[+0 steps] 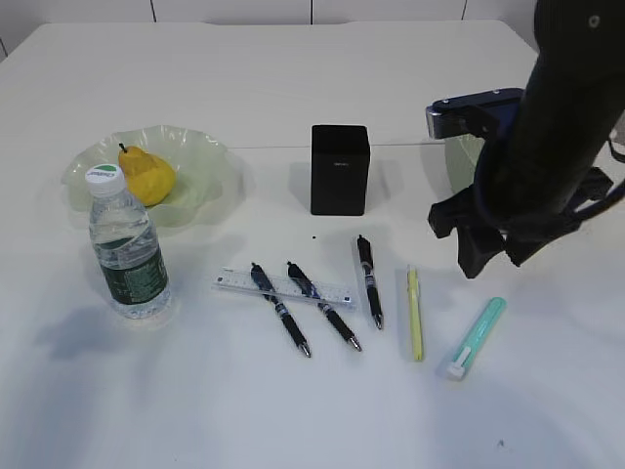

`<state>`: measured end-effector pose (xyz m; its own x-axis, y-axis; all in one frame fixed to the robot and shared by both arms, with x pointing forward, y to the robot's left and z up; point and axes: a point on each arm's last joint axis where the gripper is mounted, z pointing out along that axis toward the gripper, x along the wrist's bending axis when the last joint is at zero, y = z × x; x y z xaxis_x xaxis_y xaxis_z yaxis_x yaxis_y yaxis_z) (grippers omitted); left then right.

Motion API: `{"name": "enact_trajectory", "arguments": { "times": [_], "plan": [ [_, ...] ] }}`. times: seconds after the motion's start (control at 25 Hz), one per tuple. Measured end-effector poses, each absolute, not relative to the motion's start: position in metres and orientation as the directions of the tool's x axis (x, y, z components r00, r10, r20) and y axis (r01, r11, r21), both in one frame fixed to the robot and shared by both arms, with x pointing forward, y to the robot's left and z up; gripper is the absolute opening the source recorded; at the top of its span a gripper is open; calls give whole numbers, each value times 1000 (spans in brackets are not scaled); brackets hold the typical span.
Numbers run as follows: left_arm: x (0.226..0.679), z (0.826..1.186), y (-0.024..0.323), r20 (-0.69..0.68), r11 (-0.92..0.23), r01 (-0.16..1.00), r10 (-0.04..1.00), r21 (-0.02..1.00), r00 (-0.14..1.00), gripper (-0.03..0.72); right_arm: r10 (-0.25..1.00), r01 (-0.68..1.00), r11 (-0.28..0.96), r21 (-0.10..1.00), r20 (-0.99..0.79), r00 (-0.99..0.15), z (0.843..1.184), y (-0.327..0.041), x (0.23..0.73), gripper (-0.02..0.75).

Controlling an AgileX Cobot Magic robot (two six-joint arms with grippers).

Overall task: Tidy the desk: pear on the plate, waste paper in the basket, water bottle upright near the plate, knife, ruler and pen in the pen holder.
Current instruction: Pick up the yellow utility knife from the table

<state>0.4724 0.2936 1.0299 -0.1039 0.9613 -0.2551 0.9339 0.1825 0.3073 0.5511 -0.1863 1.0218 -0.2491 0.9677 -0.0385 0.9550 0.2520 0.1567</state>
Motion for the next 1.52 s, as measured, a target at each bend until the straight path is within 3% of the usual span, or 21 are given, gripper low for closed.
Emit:
{"name": "enact_trajectory", "arguments": {
  "times": [0.44,0.88,1.52],
  "plan": [
    [471,1030,293,-264,185,938,959,293,-107,477,997,987,81,137,-18,-80,1005,-164,612,389],
    [471,1030,292,-266,185,939,958,289,-107,470,997,998,59,28,-49,-58,950,-154,637,388],
    [471,1030,292,-267,186,939,958,289,-107,464,999,999,-9,49,-34,11,923,-149,649,388]
  ]
}}
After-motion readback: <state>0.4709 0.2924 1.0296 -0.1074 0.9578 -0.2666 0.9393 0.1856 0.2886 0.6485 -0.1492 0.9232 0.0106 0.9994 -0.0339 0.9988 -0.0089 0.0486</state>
